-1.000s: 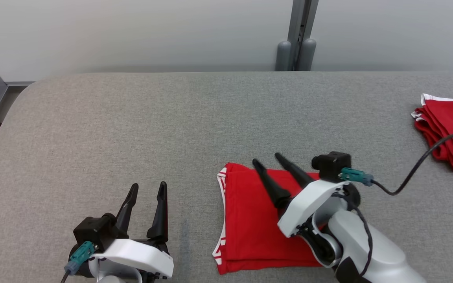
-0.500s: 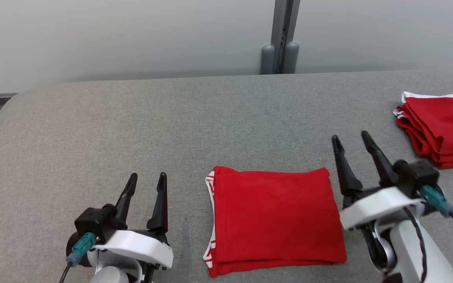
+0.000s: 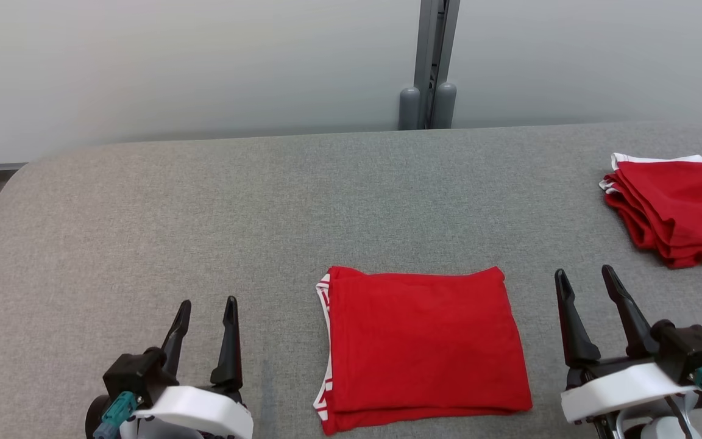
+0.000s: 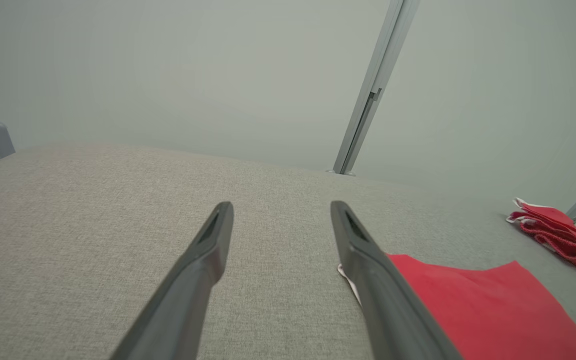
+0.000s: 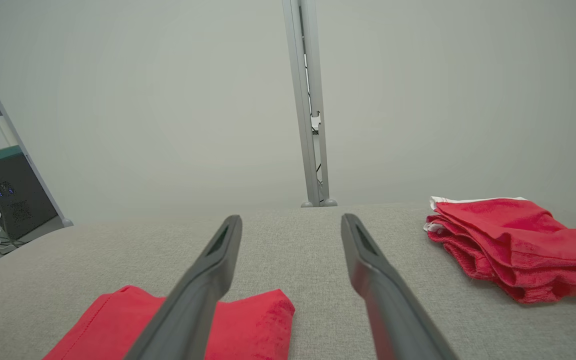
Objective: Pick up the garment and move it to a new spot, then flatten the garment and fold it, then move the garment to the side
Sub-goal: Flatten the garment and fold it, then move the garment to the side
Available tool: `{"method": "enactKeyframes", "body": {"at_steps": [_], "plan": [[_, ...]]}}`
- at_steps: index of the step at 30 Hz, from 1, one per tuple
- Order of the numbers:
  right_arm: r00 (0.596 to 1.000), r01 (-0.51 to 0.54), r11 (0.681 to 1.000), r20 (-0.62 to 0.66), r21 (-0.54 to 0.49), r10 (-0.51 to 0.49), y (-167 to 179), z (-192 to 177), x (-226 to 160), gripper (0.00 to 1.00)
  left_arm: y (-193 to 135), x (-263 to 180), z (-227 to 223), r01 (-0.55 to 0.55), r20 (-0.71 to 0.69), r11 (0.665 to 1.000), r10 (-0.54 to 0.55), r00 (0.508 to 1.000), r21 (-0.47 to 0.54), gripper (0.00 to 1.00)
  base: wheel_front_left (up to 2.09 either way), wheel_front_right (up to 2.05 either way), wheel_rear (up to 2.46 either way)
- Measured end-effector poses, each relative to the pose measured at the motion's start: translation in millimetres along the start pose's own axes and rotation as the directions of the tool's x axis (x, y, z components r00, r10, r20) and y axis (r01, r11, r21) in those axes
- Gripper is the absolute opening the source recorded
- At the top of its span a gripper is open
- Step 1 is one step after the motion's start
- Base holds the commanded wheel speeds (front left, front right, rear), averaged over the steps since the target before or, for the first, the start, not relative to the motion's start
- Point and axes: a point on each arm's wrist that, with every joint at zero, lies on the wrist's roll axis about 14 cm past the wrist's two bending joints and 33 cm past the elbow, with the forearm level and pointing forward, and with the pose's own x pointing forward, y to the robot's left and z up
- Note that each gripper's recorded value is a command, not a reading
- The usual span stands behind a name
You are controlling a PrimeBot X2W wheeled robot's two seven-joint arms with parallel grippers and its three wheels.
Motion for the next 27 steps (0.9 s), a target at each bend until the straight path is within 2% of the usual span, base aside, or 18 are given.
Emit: {"method": "enactKeyframes", "body": {"at_steps": [27], "plan": [[0.999, 0.031, 0.999, -0.02, 0.013, -0.031, -7, -6, -15, 1.0, 8, -16, 3, -0.02, 0.023, 0.999, 0.02, 1.0, 0.025, 1.0, 0.0, 0.0, 0.0]]}}
